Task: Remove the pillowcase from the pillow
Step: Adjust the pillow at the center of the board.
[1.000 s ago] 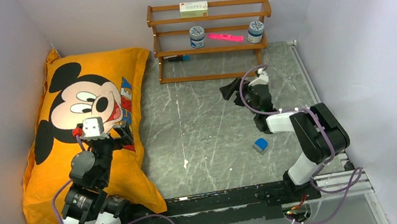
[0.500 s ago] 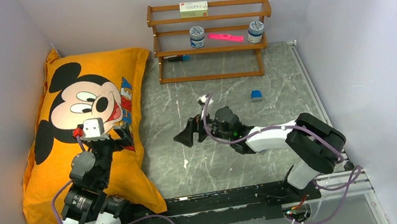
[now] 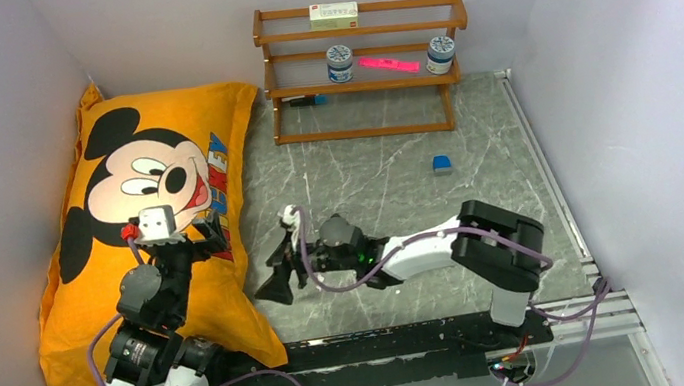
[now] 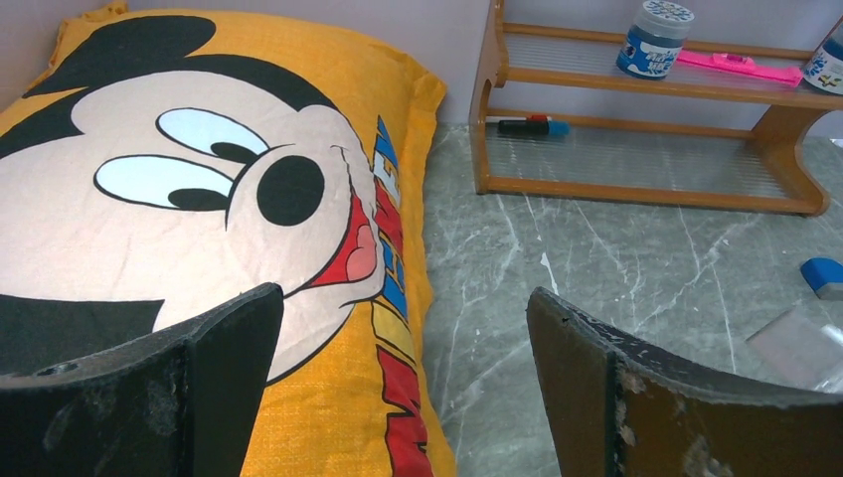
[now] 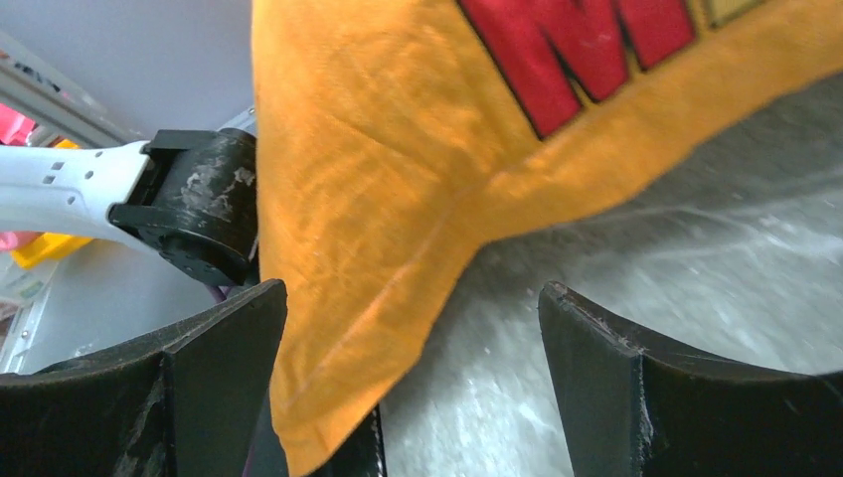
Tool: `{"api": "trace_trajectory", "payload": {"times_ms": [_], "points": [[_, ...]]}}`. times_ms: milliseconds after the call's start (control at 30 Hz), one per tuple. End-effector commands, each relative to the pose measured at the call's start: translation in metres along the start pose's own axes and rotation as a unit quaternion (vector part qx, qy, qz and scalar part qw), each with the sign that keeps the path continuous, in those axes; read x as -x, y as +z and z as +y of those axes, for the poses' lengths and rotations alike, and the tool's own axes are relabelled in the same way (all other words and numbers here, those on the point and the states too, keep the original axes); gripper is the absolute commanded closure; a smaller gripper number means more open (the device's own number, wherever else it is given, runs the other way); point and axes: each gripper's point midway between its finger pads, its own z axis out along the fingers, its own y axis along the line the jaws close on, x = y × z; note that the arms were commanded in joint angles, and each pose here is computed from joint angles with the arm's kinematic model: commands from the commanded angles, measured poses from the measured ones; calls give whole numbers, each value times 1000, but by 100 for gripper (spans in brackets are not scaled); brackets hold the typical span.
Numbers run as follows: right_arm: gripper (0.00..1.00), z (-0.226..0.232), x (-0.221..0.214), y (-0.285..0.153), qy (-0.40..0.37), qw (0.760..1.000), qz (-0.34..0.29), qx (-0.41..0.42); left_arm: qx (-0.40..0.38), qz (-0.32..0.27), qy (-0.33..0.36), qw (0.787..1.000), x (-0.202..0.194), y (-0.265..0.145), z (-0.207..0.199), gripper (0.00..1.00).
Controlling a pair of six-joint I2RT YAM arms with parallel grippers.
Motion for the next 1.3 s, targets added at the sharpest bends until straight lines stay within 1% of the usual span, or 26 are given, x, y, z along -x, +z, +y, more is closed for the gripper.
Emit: {"api": "trace_trajectory", "payload": {"times_ms": [0, 167, 300, 400, 500, 533, 633, 700, 800, 900, 967, 1100, 1267], "points": [[0, 28, 17, 31, -44, 998, -30, 46, 0, -17, 0, 1000, 10, 1, 0, 3], [0, 50, 0, 57, -51, 995, -1, 81, 1, -22, -2, 1000, 13, 0, 1, 3], [0, 57, -20, 72, -55, 995, 21, 84, -2, -24, -3, 1000, 14, -1, 0, 3], [0, 41, -41, 83, -57, 996, 44, 52, -1, -27, -4, 1000, 15, -1, 0, 3], [4, 26, -55, 90, -54, 997, 56, 29, -2, -26, -4, 1000, 15, -2, 0, 3], [7, 22, -59, 90, -58, 996, 59, 22, -3, -25, -4, 1000, 14, -1, 0, 3], [23, 15, -65, 90, -70, 995, 69, 11, -2, -27, -5, 1000, 15, -2, 0, 3], [40, 14, -66, 87, -79, 994, 70, 9, -1, -27, -4, 1000, 15, -2, 0, 3], [72, 10, -63, 81, -92, 993, 68, -1, -1, -27, -4, 1000, 14, -3, 1, 3], [99, 5, -57, 71, -106, 992, 63, -16, 0, -27, -4, 1000, 14, -3, 1, 3], [100, -1, -50, 62, -108, 992, 58, -28, 0, -26, -4, 1000, 14, -3, 1, 3], [100, -19, -23, 40, -109, 992, 35, -60, -2, -26, -4, 1000, 13, -3, 1, 3], [100, -46, 8, 3, -114, 987, 11, -112, -3, -25, -2, 1000, 13, -2, 0, 3]]}}
